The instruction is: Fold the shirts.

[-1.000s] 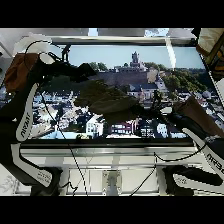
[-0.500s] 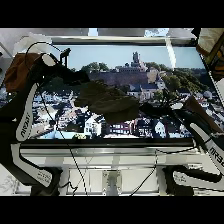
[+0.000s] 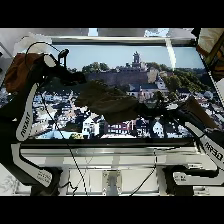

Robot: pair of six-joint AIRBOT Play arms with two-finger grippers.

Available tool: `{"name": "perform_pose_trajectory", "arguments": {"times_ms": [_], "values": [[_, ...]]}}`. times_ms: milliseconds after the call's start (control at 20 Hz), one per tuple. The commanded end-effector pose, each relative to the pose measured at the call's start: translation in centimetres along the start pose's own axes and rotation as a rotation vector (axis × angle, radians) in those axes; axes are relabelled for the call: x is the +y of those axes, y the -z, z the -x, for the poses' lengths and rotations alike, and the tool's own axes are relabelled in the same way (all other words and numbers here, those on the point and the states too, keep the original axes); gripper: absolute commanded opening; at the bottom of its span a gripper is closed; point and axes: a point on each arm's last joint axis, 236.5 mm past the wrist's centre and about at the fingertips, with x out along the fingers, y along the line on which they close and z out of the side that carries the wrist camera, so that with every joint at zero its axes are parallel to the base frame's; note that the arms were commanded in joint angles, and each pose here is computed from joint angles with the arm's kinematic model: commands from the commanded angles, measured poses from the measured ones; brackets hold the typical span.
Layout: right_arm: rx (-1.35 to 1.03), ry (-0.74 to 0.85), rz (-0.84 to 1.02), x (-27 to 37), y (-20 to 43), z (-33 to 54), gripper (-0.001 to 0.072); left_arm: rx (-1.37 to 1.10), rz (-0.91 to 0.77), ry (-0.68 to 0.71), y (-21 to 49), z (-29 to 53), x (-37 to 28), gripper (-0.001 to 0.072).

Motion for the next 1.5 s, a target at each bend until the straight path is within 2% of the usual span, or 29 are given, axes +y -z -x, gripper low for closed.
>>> {"name": "perform_pose_trajectory", "arguments": {"times_ms": [0, 50, 100, 150, 450, 650, 950, 1050, 1100, 1150, 1200, 1250, 1300, 1450], "values": [[-0.054, -0.083, -0.025, 2.0, -1.2, -0.1, 0.0448, 0.004, -0.005, -0.026, 0.1, -0.4, 0.8, 0.0694], [-0.058, -0.087, -0.021, 2.1, -1.3, -0.1, 0.0310, 0.010, -0.004, -0.026, 0.2, -0.5, 0.8, 0.0694], [-0.063, -0.084, -0.017, 2.0, -1.5, 0.0, 0.0052, 0.014, -0.003, -0.027, 0.3, -0.7, 0.9, 0.0694], [-0.070, -0.086, -0.016, 2.1, -1.8, 0.1, 0.0032, 0.017, -0.003, -0.031, 0.4, -0.8, 1.1, 0.0694], [-0.115, -0.164, 0.130, 5.5, -5.4, 5.1, 0.0032, 0.179, 0.117, -0.129, 4.2, -4.2, 4.6, 0.0693], [-0.159, -0.192, 0.148, 6.3, -6.7, 7.7, 0.0032, 0.262, 0.179, -0.058, 6.2, -7.2, 3.8, 0.0693], [-0.143, -0.188, 0.163, 6.4, -6.2, 7.5, 0.0032, 0.307, 0.230, 0.161, 7.0, -9.1, -0.5, 0.0693], [-0.143, -0.188, 0.163, 6.4, -6.2, 7.5, 0.0032, 0.312, 0.237, 0.170, 7.1, -9.3, -0.7, 0.0680], [-0.143, -0.188, 0.163, 6.4, -6.2, 7.5, 0.0032, 0.314, 0.239, 0.171, 7.1, -9.4, -0.7, 0.0622], [-0.143, -0.188, 0.163, 6.4, -6.2, 7.5, 0.0032, 0.317, 0.239, 0.171, 7.2, -9.5, -0.7, 0.0512], [-0.143, -0.188, 0.163, 6.4, -6.2, 7.5, 0.0032, 0.319, 0.239, 0.172, 7.3, -9.6, -0.8, 0.0342], [-0.142, -0.188, 0.163, 6.4, -6.2, 7.5, 0.0032, 0.319, 0.228, 0.173, 7.3, -9.7, -0.9, 0.0097], [-0.140, -0.189, 0.163, 6.4, -6.1, 7.5, 0.0032, 0.317, 0.214, 0.182, 7.3, -9.6, -1.1, 0.0013], [-0.157, -0.191, 0.192, 7.0, -6.6, 8.2, 0.0031, 0.287, 0.211, 0.316, 6.0, -8.5, -4.2, 0.0013]]}}
